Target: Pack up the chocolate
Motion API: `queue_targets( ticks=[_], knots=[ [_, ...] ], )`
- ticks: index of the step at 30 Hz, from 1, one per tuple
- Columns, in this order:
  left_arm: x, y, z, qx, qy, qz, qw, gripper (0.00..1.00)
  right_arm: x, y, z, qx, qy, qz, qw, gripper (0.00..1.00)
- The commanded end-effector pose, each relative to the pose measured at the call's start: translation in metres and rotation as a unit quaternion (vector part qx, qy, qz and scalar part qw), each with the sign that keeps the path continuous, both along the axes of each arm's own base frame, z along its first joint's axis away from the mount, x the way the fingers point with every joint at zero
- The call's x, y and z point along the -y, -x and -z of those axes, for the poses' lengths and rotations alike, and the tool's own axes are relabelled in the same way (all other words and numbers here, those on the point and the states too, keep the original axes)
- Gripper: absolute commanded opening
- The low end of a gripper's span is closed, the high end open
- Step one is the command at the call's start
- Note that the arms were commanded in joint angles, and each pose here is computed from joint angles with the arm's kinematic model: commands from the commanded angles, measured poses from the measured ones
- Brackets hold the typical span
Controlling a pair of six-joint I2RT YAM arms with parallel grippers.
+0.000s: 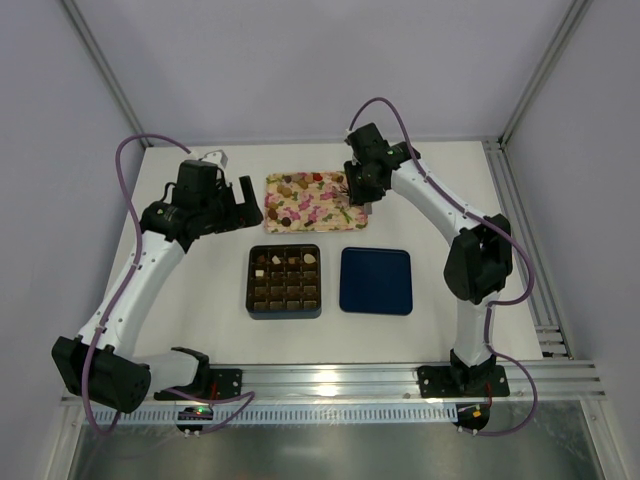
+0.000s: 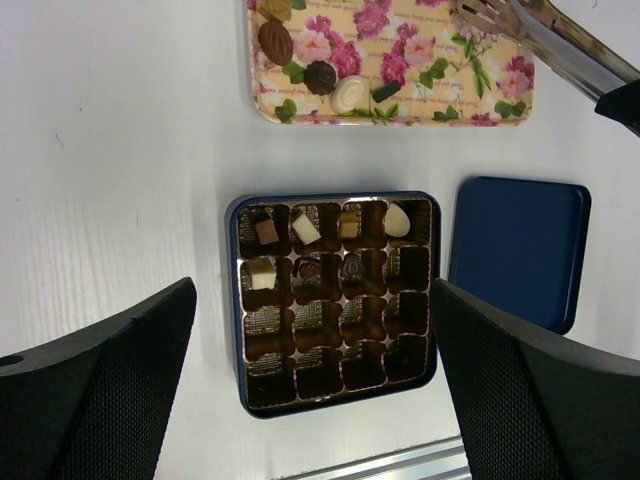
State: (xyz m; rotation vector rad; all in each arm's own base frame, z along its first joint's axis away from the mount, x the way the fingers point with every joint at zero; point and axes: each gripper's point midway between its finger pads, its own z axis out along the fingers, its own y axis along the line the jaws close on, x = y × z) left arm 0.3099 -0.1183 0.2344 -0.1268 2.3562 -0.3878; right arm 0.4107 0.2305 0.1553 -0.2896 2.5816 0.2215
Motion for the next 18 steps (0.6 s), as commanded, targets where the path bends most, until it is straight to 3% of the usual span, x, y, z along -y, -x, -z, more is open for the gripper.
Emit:
queue_targets(
  ticks=[1,18],
  knots=[
    [-0.0011,-0.0034,-0.0067,0.017,0.004,-0.002,1.0,0.96,-0.0008,-0.0071,-0.0481,0.057,-0.03,0.003,0.998,0.31],
    [0.0002,-0.0026,-0.0067,0.016,0.007,-0.001,1.0,0.96,-0.0002,-0.0038,-0.0486,0.058,-0.036,0.003,0.998,0.31]
  ],
)
